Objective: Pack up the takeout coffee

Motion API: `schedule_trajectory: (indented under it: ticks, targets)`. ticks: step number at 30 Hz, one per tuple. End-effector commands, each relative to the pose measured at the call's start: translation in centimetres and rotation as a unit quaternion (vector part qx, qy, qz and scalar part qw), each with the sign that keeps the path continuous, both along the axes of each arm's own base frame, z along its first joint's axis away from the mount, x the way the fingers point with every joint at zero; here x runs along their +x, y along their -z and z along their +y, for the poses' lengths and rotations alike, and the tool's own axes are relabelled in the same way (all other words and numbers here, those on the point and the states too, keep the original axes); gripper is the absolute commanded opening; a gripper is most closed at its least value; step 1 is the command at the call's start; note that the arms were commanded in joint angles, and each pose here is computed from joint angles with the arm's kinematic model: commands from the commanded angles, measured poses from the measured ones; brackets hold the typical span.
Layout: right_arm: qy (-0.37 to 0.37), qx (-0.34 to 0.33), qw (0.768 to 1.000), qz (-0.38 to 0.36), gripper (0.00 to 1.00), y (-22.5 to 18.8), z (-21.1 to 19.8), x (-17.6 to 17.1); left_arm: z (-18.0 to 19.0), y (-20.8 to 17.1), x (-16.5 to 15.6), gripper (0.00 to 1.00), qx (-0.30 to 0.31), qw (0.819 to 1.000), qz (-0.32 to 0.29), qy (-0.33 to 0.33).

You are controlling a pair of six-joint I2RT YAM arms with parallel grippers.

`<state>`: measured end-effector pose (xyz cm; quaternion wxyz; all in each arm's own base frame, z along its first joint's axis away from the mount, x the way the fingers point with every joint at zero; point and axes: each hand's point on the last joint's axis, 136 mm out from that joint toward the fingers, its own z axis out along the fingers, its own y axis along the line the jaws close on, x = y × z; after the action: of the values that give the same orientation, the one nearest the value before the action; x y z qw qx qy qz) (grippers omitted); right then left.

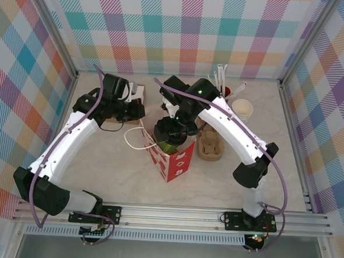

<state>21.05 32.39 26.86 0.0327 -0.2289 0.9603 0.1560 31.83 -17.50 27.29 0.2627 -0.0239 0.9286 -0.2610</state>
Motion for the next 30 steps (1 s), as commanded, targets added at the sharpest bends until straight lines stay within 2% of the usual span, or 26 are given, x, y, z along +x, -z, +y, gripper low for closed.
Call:
schedule_trajectory:
  ticks: [1, 8, 17, 22, 30]
  targets:
    - [-0.009, -0.035, 0.999, 0.007, 0.75, 1.4, -0.4, 0.0, -0.7, -0.8, -0.4, 0.0, -0.016, 1.0, -0.017, 0.016]
    - [-0.024, -0.054, 0.998, 0.009, 0.76, 2.4, -0.5, 0.1, -1.0, -0.5, -0.3, 0.0, -0.017, 1.0, -0.014, 0.021]
    - [-0.067, -0.041, 0.997, 0.015, 0.75, 2.3, 0.4, -0.9, -1.3, -0.1, 0.5, 0.0, -0.013, 1.0, -0.015, 0.024]
    - [-0.085, -0.064, 0.994, 0.005, 0.76, 2.6, -0.1, -0.7, -1.7, 0.4, 1.4, 0.0, -0.009, 0.999, -0.012, 0.03]
    - [-0.068, -0.089, 0.994, -0.014, 0.76, 2.5, -1.3, 0.6, -2.0, 0.7, 2.1, 0.0, -0.004, 0.999, -0.008, 0.034]
